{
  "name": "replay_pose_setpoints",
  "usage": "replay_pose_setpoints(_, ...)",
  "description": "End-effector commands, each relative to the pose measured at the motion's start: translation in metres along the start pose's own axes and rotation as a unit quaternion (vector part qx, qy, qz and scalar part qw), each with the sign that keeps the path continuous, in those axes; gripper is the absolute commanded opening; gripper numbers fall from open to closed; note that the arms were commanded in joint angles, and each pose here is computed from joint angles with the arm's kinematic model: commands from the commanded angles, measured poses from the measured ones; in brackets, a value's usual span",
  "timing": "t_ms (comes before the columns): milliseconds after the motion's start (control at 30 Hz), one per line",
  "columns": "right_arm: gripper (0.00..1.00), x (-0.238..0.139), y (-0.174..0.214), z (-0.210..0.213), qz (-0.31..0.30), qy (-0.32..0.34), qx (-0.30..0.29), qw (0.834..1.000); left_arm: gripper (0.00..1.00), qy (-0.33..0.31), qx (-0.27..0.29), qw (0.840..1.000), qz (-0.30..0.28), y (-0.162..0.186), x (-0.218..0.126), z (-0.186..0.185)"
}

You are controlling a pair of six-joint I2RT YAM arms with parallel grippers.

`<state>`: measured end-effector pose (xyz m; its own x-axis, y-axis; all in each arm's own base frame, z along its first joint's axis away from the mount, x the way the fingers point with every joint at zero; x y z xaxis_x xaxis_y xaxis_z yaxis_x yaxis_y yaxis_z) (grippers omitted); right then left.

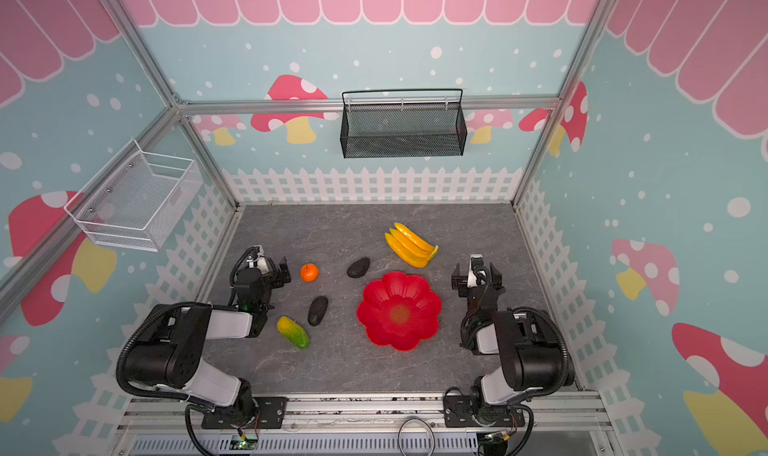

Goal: Place and organize the fake fruits in the fruit bowl
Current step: 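Grasp the yellow banana bunch stem with the right gripper while the left arm advances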

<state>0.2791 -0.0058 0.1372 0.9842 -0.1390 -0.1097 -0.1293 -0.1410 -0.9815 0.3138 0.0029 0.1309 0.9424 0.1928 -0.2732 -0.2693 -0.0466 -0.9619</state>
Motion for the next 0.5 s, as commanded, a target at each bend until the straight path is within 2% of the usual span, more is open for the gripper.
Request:
replay_pose_setpoints(0,0.98,-0.0008,-0.0046,-0.0001,-0.016,0.004,-0.004,1.000,0.99,0.009,-0.004,1.000,-0.009,-0.0086,0.0005,-0.0006)
replay_pose_setpoints(467,0.98,-0.0008,-0.0041,-0.0005,-0.015,0.005,-0.005,1.000,0.99,0.010,-0.005,1.000,-0.009,-0.0087,0.0006,-0.0007)
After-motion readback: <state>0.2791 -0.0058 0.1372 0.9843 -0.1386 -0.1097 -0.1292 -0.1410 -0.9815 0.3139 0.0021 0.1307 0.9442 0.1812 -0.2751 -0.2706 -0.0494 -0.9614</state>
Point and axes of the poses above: each gripper's point midway between its finger pads, its own x axis out along the fingers, its own z axis along the line the jaws close on, y = z × x, the point moved 9 cm from there along -x, back along the fingers, and after that the axes turned 1 degree about x, right-handed, at the moved point
